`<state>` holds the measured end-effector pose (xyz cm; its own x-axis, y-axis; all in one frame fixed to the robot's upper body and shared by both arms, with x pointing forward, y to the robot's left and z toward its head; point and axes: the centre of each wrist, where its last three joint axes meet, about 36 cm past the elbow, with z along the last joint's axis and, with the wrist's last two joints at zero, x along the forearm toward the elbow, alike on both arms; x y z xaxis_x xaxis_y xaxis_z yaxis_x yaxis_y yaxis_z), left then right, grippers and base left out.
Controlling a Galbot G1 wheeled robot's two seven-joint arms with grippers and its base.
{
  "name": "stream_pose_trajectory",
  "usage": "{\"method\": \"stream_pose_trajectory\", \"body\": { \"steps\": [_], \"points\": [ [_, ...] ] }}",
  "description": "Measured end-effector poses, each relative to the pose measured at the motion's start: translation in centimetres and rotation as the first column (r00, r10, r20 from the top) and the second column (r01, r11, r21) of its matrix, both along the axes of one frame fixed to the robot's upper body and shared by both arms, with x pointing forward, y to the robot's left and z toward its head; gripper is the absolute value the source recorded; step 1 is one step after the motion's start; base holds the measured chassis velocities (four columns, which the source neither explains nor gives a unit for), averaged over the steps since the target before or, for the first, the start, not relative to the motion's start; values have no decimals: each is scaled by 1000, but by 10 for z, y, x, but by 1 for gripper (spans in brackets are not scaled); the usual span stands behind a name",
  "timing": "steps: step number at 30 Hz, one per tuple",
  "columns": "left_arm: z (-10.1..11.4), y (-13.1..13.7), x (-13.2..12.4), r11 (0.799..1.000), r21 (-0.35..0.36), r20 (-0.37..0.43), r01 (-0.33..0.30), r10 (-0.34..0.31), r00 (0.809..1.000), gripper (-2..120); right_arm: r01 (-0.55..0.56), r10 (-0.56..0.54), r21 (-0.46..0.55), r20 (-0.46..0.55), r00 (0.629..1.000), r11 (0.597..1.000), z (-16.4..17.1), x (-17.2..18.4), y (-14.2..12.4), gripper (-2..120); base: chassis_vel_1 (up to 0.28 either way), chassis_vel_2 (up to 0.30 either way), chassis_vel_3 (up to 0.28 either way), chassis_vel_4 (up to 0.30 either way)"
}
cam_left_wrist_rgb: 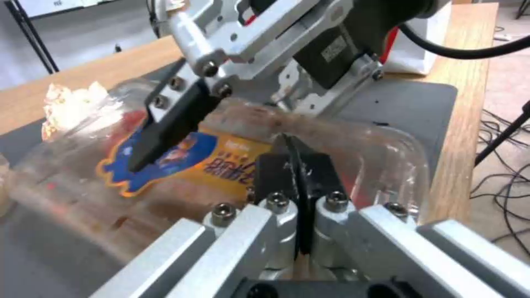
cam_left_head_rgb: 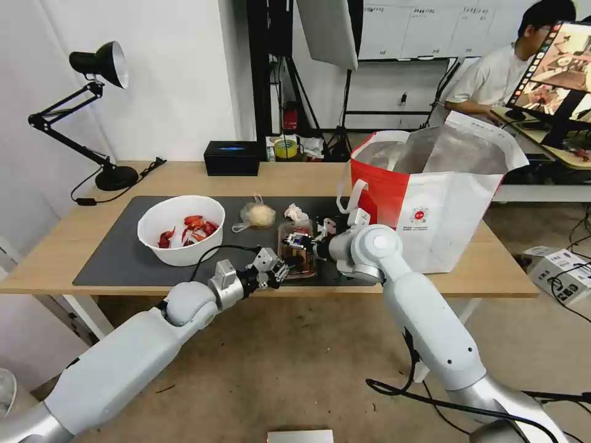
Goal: Pick up the trash from the table and place it into the takeout bag.
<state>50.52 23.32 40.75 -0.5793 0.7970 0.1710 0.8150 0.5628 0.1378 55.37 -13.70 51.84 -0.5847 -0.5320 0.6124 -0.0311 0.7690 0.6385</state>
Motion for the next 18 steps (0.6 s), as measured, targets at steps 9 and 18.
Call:
{"method": "stream_pose_trajectory", "body": {
  "steps": [9,18],
  "points": [
    [0,5,-3,1000,-1,0,1,-1,1000,0,15,-15,6,-2,1000,1000,-6,-1,-6,18,0,0,0,0],
    [5,29,-21,1000,-8,-9,-4,3,1000,0,25,-26,45,23,999,999,-5,-1,-14,0,0,0,0,0]
  ]
}}
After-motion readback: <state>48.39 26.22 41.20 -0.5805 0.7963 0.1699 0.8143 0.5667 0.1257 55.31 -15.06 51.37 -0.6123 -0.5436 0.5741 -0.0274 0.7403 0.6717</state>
